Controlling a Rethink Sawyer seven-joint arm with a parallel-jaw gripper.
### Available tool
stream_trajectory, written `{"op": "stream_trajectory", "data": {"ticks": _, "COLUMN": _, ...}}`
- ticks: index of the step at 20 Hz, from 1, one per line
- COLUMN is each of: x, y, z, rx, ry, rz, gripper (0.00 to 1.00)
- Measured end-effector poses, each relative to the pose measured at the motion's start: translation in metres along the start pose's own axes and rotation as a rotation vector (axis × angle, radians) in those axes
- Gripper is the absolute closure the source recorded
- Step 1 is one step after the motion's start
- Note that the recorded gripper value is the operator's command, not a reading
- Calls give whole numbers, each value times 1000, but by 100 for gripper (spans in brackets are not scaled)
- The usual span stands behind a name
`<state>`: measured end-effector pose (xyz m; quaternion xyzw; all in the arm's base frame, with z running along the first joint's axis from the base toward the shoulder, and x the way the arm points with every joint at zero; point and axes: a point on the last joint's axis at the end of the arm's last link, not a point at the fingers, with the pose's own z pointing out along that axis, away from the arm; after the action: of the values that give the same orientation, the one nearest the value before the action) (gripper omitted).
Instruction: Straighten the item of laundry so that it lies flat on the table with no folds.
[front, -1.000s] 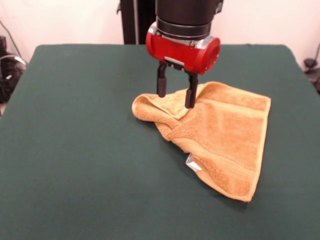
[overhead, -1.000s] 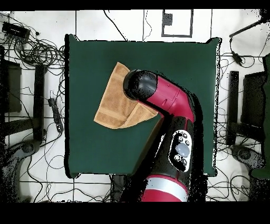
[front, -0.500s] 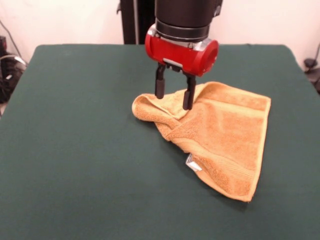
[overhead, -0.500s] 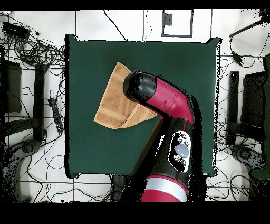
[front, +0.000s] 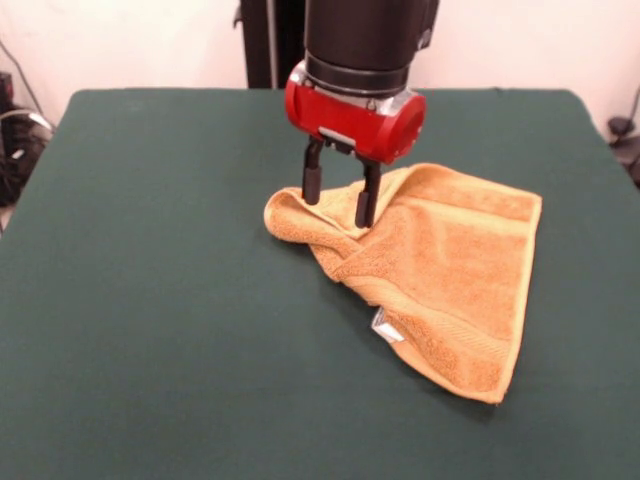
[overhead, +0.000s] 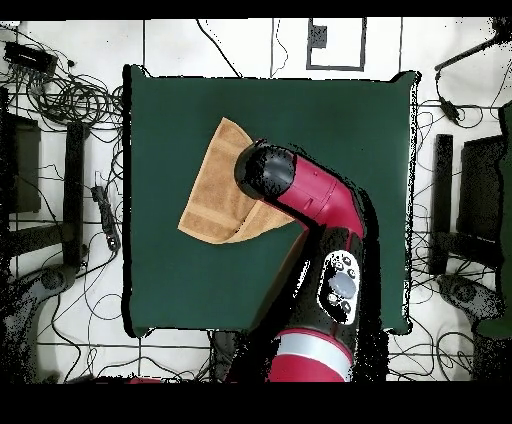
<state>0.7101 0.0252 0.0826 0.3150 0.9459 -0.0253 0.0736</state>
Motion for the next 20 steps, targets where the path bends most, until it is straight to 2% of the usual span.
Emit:
{"op": "stream_trajectory", "data": {"ticks": 9, "x": 13, "y": -8, "z": 25, "rx": 26, "ry": 27, "rz": -1, "gripper": 0}}
{"op": "stream_trajectory", "data": {"ticks": 20, "x": 40, "y": -23, "z": 62, "rx": 70, "ry": 87, "rz": -3, "gripper": 0}}
